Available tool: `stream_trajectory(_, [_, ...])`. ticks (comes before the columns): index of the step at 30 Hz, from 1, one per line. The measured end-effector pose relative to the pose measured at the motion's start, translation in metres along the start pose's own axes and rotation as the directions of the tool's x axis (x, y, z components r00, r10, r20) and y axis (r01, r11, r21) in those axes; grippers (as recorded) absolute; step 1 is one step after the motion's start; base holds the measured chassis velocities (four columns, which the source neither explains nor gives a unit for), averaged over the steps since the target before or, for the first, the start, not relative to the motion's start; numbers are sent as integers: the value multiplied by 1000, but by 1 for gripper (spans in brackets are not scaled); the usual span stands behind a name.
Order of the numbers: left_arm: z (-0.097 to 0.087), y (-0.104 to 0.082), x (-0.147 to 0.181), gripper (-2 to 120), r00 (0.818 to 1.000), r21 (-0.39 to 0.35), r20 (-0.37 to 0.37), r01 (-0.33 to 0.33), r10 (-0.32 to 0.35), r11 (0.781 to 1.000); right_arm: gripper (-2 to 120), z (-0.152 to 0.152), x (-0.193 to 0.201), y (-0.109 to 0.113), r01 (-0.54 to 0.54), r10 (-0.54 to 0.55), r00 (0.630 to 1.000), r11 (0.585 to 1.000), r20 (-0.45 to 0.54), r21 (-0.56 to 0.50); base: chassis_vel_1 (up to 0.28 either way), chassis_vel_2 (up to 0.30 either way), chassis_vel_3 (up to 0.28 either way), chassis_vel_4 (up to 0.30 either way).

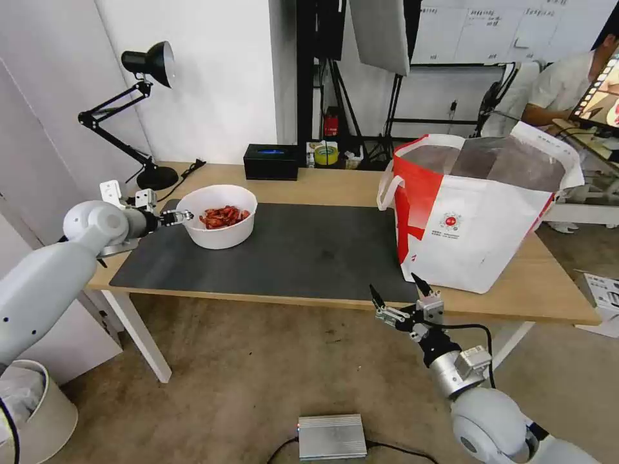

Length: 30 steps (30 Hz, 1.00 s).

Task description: Pick up the trash from the table and place it into the takeout bag.

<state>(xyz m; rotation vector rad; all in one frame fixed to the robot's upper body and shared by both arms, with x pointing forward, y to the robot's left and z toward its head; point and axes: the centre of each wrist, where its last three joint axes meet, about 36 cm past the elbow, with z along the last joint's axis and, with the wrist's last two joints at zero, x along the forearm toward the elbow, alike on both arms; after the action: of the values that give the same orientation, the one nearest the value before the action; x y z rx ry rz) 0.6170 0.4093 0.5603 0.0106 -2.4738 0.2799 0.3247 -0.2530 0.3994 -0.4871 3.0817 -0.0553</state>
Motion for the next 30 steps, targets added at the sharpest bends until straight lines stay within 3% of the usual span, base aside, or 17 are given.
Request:
stream_trajectory(16, [3,-12,-27,97,998,-27,-21,59,-60,998,100,0,0,0,0,0,1000,1000,0,0,0,0,0,0])
stream_trajectory(19, [3,-14,-30,82,996,-44,-24,84,-85,995,100,0,0,0,0,0,1000,1000,0,0,0,0,0,0])
stream_trajectory(24, [4,-18,-31,69,996,-53,-29,84,-86,995,100,0,0,0,0,0,1000,1000,0,0,0,0,0,0])
stream_trajectory(30, [7,-26,-29,43,997,-95,-18,77,-79,993,100,0,0,0,0,0,1000,1000,0,0,0,0,0,0])
